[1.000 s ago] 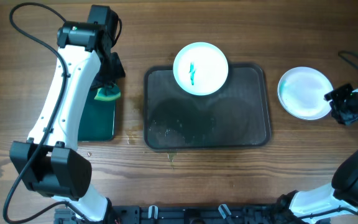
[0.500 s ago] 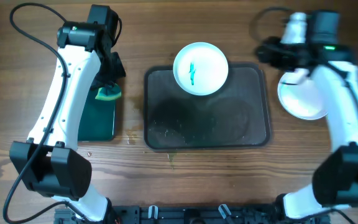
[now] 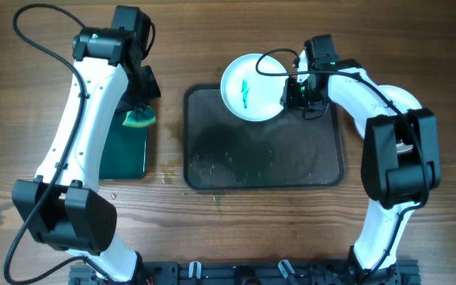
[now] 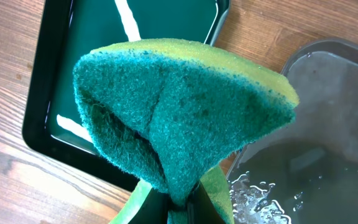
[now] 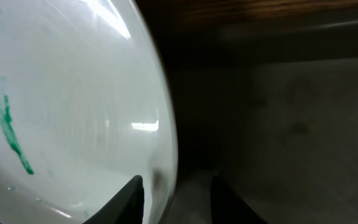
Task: Clean dirty plates on tray and stack at the side
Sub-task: 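Move the right gripper to the last plate and grip its rim, then bring the sponge with the left gripper onto the held plate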
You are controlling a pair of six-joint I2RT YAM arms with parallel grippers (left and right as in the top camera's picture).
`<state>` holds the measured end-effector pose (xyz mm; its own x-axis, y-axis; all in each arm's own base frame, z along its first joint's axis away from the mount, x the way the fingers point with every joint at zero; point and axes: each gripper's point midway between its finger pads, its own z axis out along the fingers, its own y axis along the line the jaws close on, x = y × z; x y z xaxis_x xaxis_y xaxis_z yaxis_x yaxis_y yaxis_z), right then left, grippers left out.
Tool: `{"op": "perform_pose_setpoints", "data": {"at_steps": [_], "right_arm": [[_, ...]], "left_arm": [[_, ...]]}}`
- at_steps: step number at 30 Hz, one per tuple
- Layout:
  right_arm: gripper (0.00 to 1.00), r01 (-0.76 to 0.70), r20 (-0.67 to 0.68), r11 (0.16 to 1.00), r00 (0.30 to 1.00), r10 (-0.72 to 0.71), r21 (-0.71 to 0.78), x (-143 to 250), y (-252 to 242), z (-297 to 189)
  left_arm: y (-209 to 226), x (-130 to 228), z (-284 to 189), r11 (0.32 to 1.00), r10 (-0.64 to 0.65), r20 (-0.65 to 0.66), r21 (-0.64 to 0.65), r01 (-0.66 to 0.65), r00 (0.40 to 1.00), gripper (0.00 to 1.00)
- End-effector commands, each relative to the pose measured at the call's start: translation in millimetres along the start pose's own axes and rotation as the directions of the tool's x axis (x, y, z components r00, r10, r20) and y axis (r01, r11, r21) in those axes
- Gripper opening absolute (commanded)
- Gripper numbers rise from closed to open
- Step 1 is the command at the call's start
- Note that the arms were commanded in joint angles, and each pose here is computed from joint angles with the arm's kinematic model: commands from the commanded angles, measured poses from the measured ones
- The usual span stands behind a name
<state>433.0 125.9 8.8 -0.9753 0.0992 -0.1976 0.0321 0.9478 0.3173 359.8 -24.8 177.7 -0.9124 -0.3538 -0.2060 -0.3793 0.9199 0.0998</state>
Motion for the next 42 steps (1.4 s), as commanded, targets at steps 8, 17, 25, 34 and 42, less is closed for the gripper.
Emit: {"op": "perform_pose_setpoints", "data": {"at_steps": [8,17,25,34,42], "right_arm": [[0.04,-0.022,-0.088,0.991,0.996,0.011,-0.132,19,25,-15],[0.04,-0.08,-0.21,0.996,0.974,0.089,0.049,64,2,-61],[0.04,-0.106,-0.332,0.991,0.934,0.129,0.085,116,-18,-37],[0.04,-0.094,-0.336,0.994,0.936,0.108,0.06,118,-15,-35],[0.04,-0.101,-0.332,0.995,0.938,0.101,0.017,116,-8,-34]], "left_arm": [[-4,-3,-5,0.999,0.001,0.011,0.034,-0.001,1.0,0.04],[-9,-1,-5,0.998,0.001,-0.006,0.066,-0.001,1.0,0.04],[-16,1,-6,0.994,0.001,-0.019,0.107,0.001,1.0,0.04],[-27,4,-8,0.988,0.009,-0.032,0.155,-0.004,0.999,0.04],[-41,5,-10,0.984,0.037,-0.009,0.173,-0.035,0.999,0.04]]}}
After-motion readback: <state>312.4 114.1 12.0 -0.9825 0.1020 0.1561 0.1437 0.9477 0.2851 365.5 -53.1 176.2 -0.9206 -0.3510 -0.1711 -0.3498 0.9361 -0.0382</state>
